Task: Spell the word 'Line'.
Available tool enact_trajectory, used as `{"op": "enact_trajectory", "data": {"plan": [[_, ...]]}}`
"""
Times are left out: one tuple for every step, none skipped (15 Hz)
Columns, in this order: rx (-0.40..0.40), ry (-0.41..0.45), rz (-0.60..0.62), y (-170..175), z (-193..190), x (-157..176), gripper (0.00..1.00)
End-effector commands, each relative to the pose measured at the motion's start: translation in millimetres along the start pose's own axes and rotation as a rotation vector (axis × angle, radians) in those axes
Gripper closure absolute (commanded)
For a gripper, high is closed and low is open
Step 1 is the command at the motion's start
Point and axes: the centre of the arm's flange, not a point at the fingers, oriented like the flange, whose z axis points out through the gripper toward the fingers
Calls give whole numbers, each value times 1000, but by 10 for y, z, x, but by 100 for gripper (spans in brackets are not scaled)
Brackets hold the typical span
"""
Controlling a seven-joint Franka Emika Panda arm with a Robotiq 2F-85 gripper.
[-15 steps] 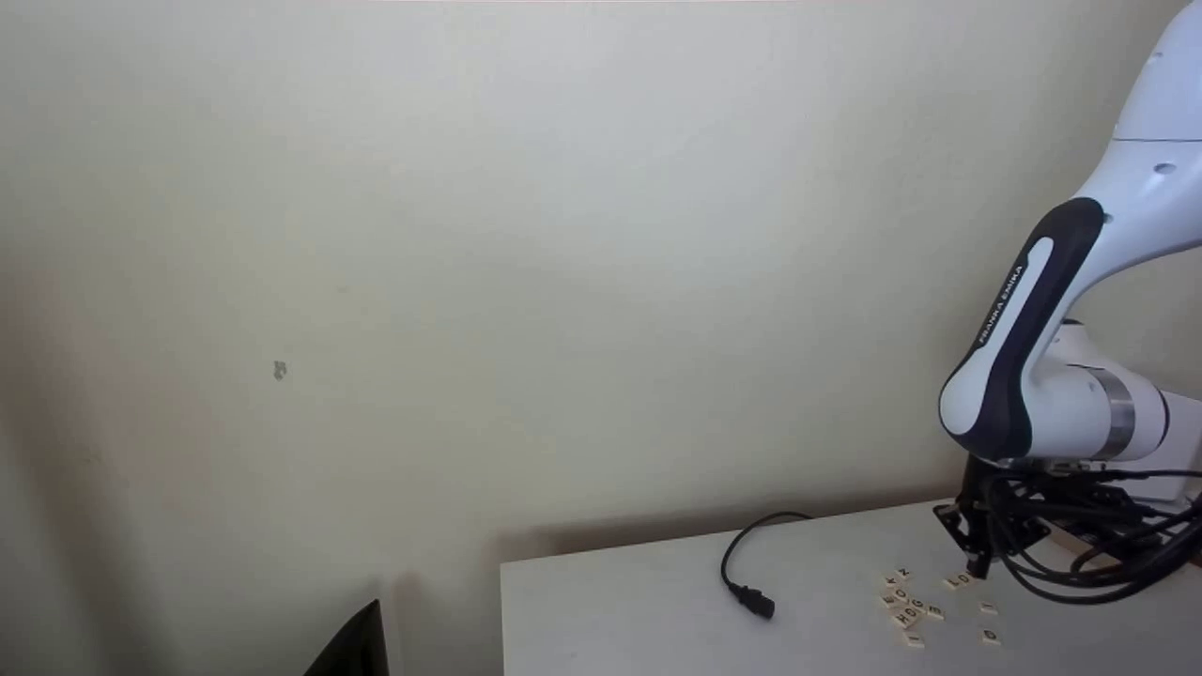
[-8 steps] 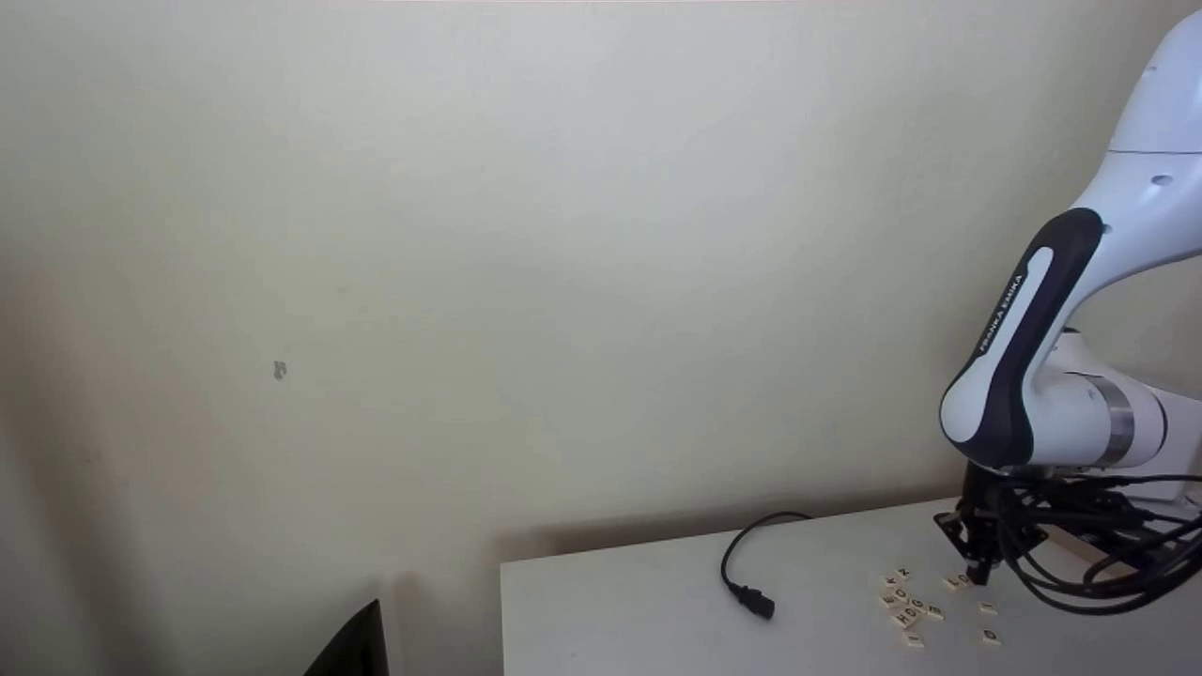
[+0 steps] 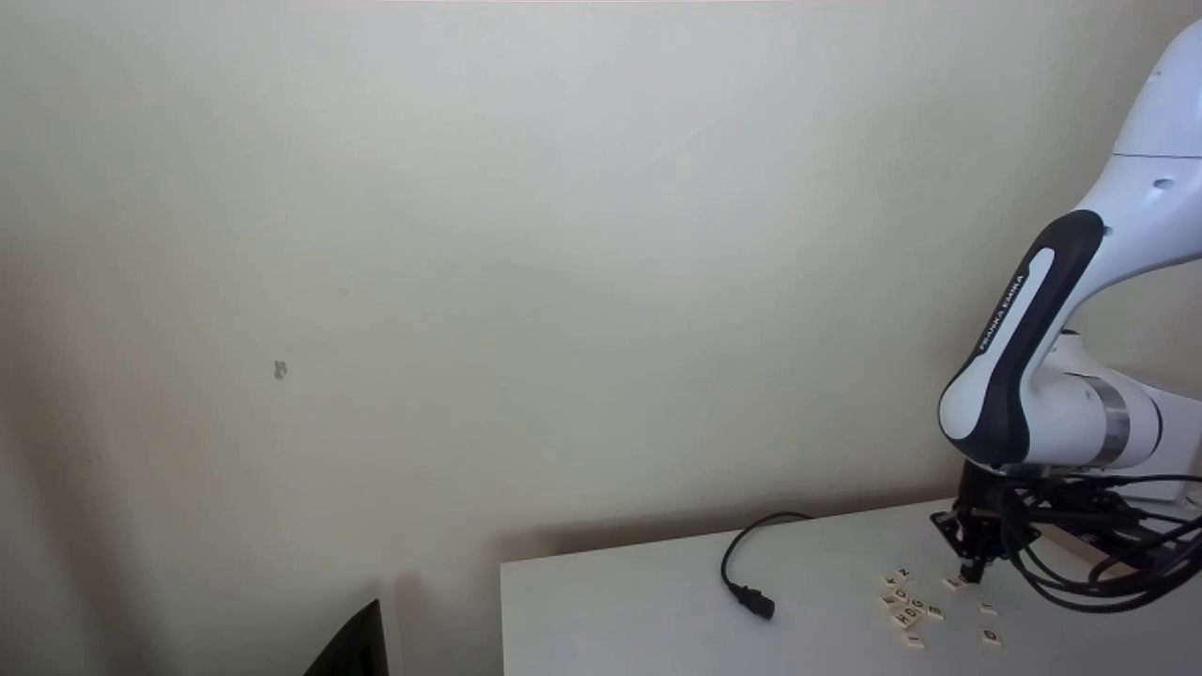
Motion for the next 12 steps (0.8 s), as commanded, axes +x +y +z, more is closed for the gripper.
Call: {"op": "enact_trajectory", "data": {"plan": [[15, -8, -41, 43, 84, 72, 100], [16, -9, -48, 43, 92, 73, 100], [17, -11, -55, 45, 102, 75, 100], [18, -11, -62, 44, 114, 78, 100], [21, -11, -69, 42, 119, 77, 100], [22, -9, -74, 42, 110, 80, 100], [24, -7, -82, 42, 91, 75, 100], [24, -7, -86, 38, 103, 81, 100], [24, -6, -90, 38, 102, 79, 100], [22, -6, -95, 39, 99, 79, 100], [19, -6, -98, 40, 98, 79, 100], [15, -6, -99, 43, 90, 78, 100]]}}
